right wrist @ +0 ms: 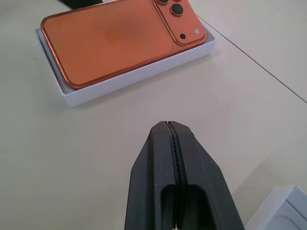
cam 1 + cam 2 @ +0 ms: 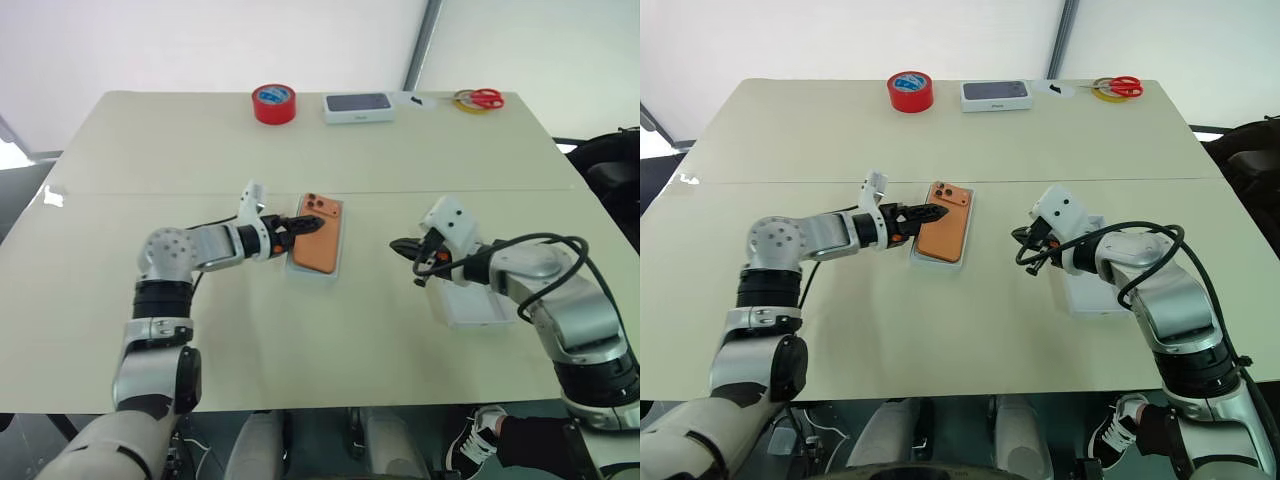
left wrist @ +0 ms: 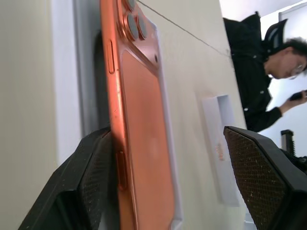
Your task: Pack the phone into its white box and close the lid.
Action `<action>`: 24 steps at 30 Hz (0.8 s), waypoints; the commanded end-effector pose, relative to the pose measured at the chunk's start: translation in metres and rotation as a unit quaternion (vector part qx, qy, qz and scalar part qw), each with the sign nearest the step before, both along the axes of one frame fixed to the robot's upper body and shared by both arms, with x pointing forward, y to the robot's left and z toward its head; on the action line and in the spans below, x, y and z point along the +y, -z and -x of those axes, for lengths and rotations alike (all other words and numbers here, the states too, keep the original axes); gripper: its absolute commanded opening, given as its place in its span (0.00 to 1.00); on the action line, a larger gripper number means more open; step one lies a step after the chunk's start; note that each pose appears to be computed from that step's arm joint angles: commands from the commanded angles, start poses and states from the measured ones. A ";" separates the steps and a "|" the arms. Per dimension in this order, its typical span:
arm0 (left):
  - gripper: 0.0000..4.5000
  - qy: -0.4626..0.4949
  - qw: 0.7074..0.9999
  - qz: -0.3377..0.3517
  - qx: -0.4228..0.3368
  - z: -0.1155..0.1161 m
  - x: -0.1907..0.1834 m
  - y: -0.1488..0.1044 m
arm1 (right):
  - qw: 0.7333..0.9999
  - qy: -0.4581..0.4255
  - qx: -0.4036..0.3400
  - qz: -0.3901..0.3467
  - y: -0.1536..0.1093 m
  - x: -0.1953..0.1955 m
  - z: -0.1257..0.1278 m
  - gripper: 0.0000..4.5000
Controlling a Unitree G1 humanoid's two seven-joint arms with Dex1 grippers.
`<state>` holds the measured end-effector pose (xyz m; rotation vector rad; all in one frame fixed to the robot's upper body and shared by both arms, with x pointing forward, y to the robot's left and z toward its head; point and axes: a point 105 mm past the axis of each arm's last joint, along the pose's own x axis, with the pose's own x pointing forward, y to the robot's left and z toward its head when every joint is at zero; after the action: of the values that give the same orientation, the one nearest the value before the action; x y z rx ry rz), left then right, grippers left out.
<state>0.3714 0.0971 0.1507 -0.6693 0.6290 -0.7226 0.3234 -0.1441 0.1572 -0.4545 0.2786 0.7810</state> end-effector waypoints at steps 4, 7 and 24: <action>0.84 -0.017 0.996 -0.050 -0.067 0.008 0.024 -0.028 | 0.999 0.025 -0.019 0.019 -0.004 0.008 -0.020 0.00; 0.79 -0.054 0.992 -0.081 -0.082 0.006 0.041 -0.028 | 0.999 0.029 -0.017 0.023 -0.002 0.018 -0.029 0.00; 0.00 -0.040 0.952 -0.277 -0.120 -0.022 0.004 0.026 | 0.995 0.044 -0.006 0.090 0.026 0.074 -0.066 0.00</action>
<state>0.3917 0.1098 0.1194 -0.1244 0.5652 -0.4725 0.3877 -0.0799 0.1176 -0.6050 0.4159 0.6496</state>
